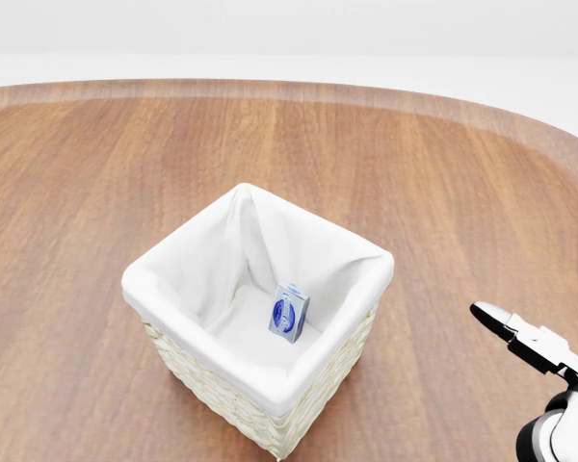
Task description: Pick up the alphabet soup and the cream cheese box, and put them in the basket.
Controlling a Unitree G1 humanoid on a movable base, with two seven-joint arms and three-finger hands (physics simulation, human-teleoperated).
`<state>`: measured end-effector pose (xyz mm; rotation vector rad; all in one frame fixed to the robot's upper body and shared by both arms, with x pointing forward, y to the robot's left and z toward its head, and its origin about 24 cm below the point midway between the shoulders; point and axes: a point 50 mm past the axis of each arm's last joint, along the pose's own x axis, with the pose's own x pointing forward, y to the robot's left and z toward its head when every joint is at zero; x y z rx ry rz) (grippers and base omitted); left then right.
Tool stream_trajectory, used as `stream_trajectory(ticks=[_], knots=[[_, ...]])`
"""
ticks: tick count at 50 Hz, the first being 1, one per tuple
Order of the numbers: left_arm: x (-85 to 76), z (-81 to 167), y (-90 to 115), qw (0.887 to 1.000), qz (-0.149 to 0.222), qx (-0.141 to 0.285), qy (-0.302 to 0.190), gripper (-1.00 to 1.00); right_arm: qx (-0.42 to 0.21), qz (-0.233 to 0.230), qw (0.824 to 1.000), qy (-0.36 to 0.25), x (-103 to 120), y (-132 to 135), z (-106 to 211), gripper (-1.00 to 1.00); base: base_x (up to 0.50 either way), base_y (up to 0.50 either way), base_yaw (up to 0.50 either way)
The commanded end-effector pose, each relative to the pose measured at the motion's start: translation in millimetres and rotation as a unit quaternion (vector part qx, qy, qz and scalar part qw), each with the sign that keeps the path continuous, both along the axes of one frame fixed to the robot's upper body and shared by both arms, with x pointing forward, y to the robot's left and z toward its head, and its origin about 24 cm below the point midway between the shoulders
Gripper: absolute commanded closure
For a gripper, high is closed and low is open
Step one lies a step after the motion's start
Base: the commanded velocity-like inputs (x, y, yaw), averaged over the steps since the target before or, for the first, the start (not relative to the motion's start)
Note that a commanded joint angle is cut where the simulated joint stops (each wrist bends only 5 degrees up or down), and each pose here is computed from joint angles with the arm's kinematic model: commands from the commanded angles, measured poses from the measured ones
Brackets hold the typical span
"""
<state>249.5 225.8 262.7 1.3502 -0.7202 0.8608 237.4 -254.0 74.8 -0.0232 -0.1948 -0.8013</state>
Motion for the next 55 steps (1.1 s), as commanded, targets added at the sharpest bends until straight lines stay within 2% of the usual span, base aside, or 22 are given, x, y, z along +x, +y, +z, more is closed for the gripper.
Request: stream_trajectory(ticks=[1, 32, 35, 38, 45, 50, 55], knots=[[1.1, -13.2, 5.2, 1.000, 0.002, -0.016, 0.007, -1.00, 0.003, 0.000, 1.000, -0.001, -0.2, -0.2, -0.3, -1.00, 0.00, 0.00, 0.00], [1.1, -13.2, 5.2, 1.000, 0.002, -0.016, 0.007, -1.00, 0.003, 0.000, 1.000, -0.001, -0.2, -0.2, -0.3, -1.00, 0.00, 0.00, 0.00], [1.5, -12.9, 8.1, 0.999, -0.007, -0.034, 0.002, -1.00, 0.011, -0.003, 1.000, 0.009, -0.5, -2.6, -5.7, -1.00, 0.00, 0.00, 0.00], [0.7, -9.7, 7.7, 1.000, -0.008, -0.028, 0.004, -1.00, -0.011, -0.003, 0.999, 0.033, -1.7, -1.1, -12.0, -1.00, 0.00, 0.00, 0.00], [1.2, -11.5, 7.4, 0.999, -0.014, -0.036, -0.002, -1.00, -0.007, -0.006, 0.999, 0.038, -4.4, -2.4, -15.1, -1.00, 0.00, 0.00, 0.00], [2.0, -13.4, 4.8, 0.999, -0.022, -0.040, 0.000, -1.00, -0.002, 0.001, 0.997, 0.074, -10.0, 3.6, -32.3, -1.00, 0.00, 0.00, 0.00], [2.8, -15.4, 5.2, 0.999, -0.024, -0.045, 0.001, -1.00, 0.005, 0.000, 0.996, 0.084, -14.0, 3.2, -37.8, -1.00, 0.00, 0.00, 0.00]])
